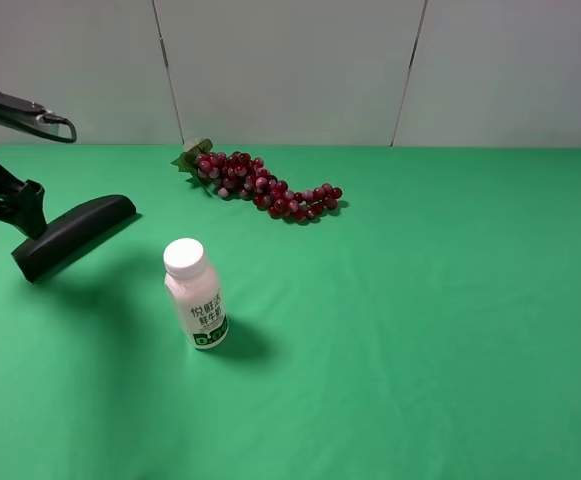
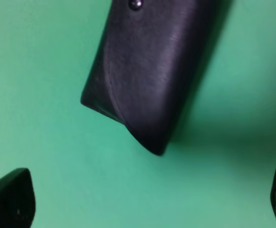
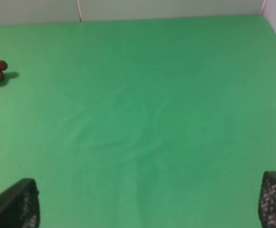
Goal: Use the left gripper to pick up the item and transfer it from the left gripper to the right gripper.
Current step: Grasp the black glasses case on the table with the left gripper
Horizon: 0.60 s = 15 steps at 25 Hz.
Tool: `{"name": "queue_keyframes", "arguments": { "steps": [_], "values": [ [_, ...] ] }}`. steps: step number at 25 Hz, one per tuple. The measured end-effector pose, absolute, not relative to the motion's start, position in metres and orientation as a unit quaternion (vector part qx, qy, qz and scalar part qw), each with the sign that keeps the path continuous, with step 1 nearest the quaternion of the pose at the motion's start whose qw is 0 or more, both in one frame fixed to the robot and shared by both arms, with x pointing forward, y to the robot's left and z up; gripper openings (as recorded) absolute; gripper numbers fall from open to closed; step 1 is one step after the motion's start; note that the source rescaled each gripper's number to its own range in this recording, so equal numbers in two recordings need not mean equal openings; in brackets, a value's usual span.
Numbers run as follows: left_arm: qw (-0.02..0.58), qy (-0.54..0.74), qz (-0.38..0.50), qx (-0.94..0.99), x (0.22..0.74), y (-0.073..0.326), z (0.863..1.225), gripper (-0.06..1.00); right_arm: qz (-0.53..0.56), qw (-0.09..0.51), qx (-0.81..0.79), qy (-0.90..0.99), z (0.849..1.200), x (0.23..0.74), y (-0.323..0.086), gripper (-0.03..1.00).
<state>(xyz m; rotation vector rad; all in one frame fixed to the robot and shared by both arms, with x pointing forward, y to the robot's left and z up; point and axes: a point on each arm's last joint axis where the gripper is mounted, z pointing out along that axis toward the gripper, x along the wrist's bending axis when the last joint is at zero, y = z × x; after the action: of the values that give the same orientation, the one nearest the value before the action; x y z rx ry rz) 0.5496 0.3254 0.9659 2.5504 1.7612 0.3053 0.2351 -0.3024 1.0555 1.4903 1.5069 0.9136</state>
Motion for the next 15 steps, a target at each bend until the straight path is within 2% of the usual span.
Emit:
{"name": "queue_keyframes", "arguments": {
  "steps": [15],
  "values": [
    [-0.007, 0.495, 0.068, 0.866, 0.591, 0.328, 0.905, 1.0, 0.362, 0.405, 0.59, 0.597, 1.056, 0.235, -0.302, 1.0]
  ]
}}
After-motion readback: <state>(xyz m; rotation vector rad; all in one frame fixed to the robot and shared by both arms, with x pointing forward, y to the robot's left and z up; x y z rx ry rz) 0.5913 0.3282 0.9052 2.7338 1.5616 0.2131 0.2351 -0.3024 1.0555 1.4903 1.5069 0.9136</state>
